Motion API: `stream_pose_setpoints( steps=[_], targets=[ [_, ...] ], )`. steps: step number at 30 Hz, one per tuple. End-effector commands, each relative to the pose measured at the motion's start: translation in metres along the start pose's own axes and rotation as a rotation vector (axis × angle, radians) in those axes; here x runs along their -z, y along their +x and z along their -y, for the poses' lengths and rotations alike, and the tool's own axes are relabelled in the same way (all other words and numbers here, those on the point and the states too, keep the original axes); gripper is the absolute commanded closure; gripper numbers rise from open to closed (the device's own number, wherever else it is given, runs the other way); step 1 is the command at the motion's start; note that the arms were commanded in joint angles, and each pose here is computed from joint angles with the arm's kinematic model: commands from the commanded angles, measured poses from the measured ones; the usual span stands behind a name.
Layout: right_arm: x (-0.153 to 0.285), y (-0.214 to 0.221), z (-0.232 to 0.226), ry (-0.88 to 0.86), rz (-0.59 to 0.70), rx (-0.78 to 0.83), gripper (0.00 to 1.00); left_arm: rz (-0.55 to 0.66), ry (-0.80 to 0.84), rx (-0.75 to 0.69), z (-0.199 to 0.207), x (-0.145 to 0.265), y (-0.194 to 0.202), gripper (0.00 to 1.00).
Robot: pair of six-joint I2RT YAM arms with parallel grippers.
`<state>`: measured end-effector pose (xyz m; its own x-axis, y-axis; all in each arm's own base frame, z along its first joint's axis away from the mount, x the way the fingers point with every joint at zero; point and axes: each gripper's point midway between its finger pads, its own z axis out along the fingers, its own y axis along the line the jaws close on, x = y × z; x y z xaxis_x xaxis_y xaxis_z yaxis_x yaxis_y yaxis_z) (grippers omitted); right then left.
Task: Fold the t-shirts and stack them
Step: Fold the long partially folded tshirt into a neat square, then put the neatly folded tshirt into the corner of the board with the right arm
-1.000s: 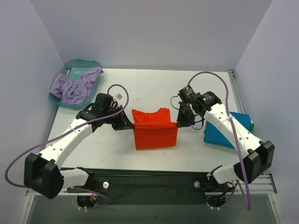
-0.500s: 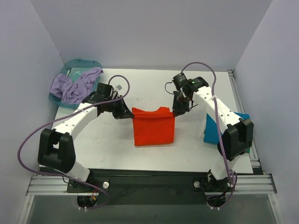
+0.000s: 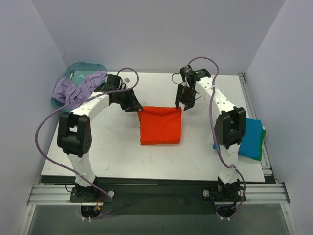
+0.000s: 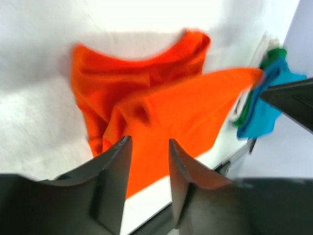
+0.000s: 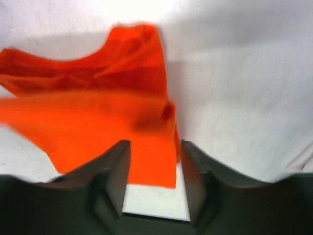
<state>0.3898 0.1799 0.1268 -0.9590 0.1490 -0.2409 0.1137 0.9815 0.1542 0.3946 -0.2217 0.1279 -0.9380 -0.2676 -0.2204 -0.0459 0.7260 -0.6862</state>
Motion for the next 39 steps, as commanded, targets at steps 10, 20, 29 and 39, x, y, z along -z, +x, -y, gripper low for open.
stream_pose_setpoints(
  steps=[10, 20, 29, 39],
  targets=[
    [-0.018, -0.002, -0.004, -0.216, -0.053, 0.054, 0.2, 0.174, -0.039, -0.07, -0.011, 0.001, -0.048, 0.37],
    [-0.025, 0.061, 0.006, -0.399, -0.044, 0.015, 0.1, 0.105, 0.13, -0.068, -0.017, -0.008, 0.005, 0.33],
    [-0.037, 0.071, 0.011, -0.446, -0.039, -0.037, 0.0, 0.076, 0.147, -0.067, -0.027, -0.027, 0.014, 0.33],
    [-0.046, 0.07, 0.01, -0.45, -0.058, -0.076, 0.0, 0.047, 0.076, -0.074, -0.044, -0.049, 0.018, 0.32]
  ],
)
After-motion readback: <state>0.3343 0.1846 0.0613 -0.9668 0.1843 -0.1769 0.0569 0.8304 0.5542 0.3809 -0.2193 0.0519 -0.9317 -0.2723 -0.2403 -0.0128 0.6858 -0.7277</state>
